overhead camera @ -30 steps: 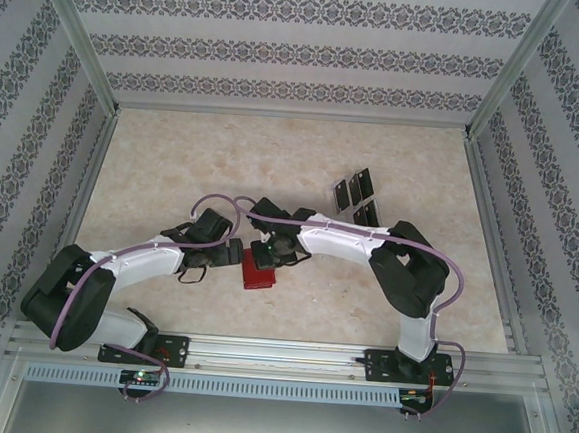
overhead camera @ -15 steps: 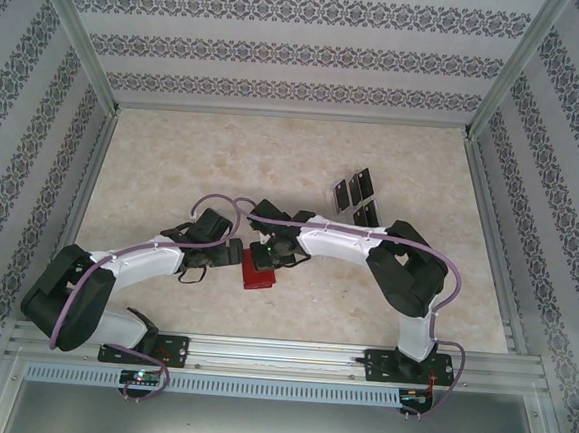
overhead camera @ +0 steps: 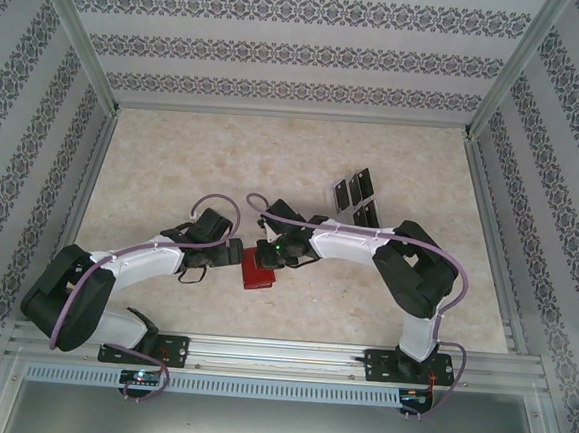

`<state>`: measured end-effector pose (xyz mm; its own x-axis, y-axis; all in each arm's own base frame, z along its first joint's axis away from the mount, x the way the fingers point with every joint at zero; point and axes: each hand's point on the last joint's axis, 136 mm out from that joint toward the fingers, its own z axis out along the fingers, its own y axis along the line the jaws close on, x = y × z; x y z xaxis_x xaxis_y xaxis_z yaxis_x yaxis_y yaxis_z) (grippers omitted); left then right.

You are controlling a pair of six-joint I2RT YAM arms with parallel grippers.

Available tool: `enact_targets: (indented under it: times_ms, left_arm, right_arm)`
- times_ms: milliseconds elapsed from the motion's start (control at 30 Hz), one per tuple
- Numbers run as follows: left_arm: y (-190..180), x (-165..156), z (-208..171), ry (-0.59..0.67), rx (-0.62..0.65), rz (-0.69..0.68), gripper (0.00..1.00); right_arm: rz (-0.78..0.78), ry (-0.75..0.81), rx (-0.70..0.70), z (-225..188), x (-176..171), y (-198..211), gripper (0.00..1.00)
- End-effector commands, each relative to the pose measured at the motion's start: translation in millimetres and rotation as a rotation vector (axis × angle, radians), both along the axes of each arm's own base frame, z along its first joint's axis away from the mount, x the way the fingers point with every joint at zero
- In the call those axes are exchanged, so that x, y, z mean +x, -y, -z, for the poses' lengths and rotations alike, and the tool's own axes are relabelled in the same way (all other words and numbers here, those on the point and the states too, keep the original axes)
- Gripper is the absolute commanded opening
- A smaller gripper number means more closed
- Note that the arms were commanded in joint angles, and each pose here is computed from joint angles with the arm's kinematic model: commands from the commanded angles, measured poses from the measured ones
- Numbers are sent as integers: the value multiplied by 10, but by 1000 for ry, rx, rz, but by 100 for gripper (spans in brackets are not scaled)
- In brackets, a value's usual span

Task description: Put the credit cards into the card holder

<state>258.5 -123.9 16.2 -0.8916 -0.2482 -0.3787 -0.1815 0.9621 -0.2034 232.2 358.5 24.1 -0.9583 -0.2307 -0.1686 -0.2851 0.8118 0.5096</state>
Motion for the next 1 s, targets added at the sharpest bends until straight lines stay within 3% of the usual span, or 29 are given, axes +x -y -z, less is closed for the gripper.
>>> enact_targets:
  times_ms: [0,267,967]
  left_arm:
    - [329,48,55,10,-138,76,100]
    - [310,45,25,14,-128,76,100]
    - [287,51,10,9,-109,71,100]
  right_arm:
    - [66,-130,-293,876,-308,682,0]
    - [119,-169,-346,1122,-450,998,0]
    - [135,-153,-321,952,-517,1102,0]
